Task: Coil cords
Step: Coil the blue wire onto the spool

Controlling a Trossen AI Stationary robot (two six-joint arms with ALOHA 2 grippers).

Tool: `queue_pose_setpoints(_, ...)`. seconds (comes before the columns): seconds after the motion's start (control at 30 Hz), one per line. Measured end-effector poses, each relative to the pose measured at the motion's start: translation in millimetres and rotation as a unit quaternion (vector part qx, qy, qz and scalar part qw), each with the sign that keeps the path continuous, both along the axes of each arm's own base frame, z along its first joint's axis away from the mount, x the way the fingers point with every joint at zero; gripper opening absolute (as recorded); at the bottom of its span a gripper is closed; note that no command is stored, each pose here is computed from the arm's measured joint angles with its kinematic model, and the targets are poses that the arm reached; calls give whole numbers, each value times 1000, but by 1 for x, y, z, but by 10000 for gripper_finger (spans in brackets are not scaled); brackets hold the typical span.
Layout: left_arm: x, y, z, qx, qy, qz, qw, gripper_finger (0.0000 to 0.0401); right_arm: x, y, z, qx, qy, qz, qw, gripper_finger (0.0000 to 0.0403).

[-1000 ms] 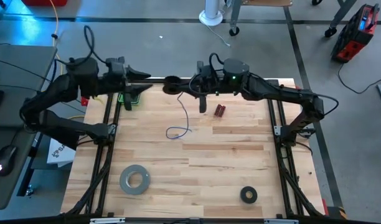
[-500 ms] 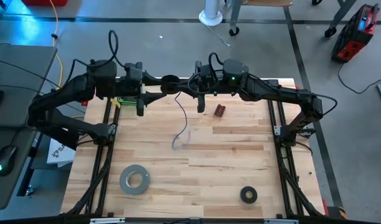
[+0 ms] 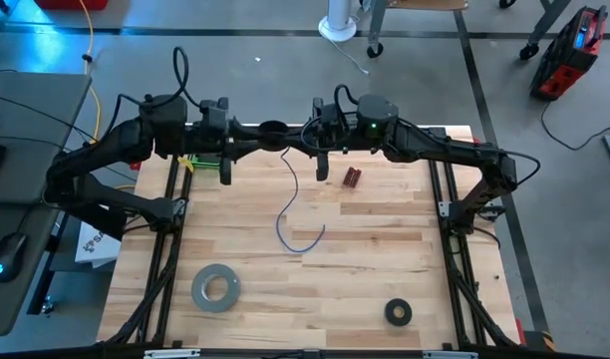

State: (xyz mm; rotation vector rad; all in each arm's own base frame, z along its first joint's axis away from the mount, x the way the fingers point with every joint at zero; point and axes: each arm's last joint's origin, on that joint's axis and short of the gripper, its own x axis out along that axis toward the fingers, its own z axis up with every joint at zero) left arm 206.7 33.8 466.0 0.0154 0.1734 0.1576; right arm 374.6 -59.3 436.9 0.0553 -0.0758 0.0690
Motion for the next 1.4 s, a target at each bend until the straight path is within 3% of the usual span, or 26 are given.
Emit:
queue_pose_setpoints(0.1, 0, 0, 0, -5, -2, 0, 1000, 10, 0, 0, 0, -1, 0, 0, 1000, 0)
queue_pose_setpoints(0.37, -6, -1, 4, -35, -17, 1, 999, 2, -2, -1, 2, 8, -2, -10, 1000, 16)
queue_pose_setpoints(0.57, -28, -1, 16, -79, -65, 12, 995, 1, -17, -6, 19, 6, -5, -47, 999, 112)
queue_pose_setpoints(0.7, -34, -3, 34, -101, -154, -19, 983, 1, -22, -6, 30, -10, 6, -49, 999, 177)
queue_pose_setpoints(0.8, -47, -6, 54, -105, -245, -42, 963, 1, -24, -5, 39, -9, -17, -34, 999, 202)
queue_pose_setpoints(1.0, -61, -6, 76, -152, -369, -70, 914, 1, -11, 2, 40, 11, -67, 30, 997, 208)
queue_pose_setpoints(1.17, -60, -3, 84, -215, -421, -94, 876, 0, 4, 10, 36, 14, -115, 73, 991, 209)
queue_pose_setpoints(1.4, -46, 1, 86, -315, -460, -112, 823, 0, 12, 19, 34, -4, -140, 82, 987, 209)
